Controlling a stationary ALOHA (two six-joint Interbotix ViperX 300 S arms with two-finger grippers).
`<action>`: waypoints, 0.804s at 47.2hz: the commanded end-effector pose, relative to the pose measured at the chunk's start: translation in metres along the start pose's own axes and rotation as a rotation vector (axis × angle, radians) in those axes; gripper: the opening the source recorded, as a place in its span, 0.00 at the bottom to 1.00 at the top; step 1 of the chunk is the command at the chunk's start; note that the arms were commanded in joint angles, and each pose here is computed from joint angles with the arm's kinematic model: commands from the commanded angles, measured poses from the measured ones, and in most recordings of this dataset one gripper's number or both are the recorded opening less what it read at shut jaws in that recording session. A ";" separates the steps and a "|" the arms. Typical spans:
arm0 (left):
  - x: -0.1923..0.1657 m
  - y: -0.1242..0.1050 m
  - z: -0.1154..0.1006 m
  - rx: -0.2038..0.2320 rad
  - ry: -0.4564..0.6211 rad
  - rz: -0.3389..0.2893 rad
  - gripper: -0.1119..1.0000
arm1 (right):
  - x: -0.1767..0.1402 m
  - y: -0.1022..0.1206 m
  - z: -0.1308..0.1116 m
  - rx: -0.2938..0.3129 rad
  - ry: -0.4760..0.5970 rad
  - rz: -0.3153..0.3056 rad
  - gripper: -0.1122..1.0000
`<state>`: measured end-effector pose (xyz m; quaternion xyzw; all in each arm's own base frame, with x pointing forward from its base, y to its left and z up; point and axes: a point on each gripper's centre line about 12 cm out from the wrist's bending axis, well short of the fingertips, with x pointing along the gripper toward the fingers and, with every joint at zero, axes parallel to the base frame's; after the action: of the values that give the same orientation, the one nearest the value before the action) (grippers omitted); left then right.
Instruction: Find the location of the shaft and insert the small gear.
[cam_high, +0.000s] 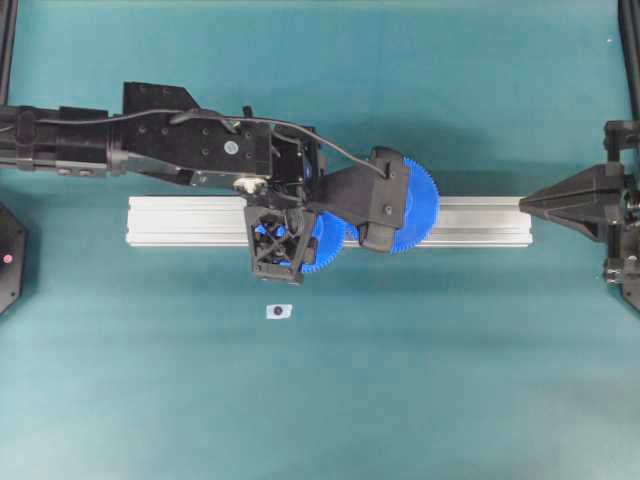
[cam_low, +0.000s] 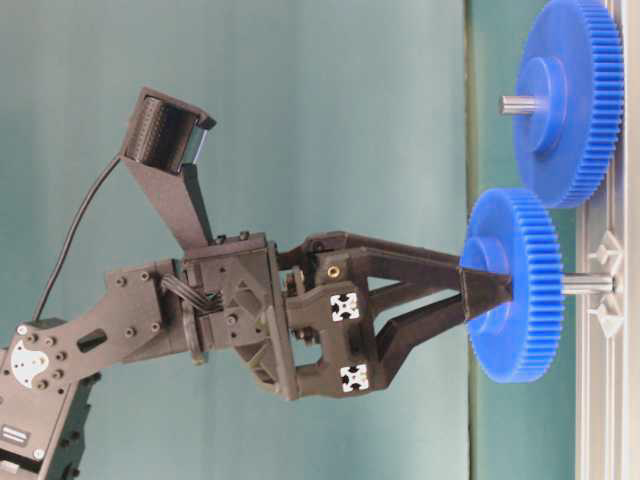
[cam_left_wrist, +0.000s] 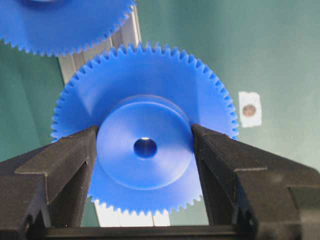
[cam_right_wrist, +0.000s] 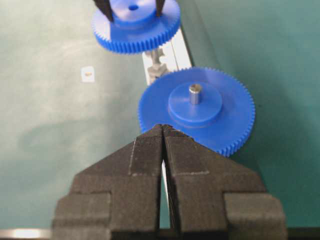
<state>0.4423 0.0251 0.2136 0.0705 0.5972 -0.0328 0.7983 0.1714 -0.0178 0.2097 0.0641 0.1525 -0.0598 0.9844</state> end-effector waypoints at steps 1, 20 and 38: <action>-0.010 0.002 0.004 -0.003 -0.040 0.010 0.67 | 0.001 0.000 0.005 0.010 -0.014 -0.002 0.11; -0.002 0.006 -0.003 -0.011 -0.027 0.012 0.67 | 0.001 0.000 0.005 0.012 -0.013 -0.002 0.11; 0.006 0.015 -0.009 -0.018 -0.042 0.021 0.67 | 0.001 0.000 0.005 0.012 -0.014 -0.002 0.11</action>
<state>0.4407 0.0351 0.2013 0.0698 0.5824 -0.0255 0.8095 0.1714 -0.0178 0.2097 0.0641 0.1525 -0.0598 0.9844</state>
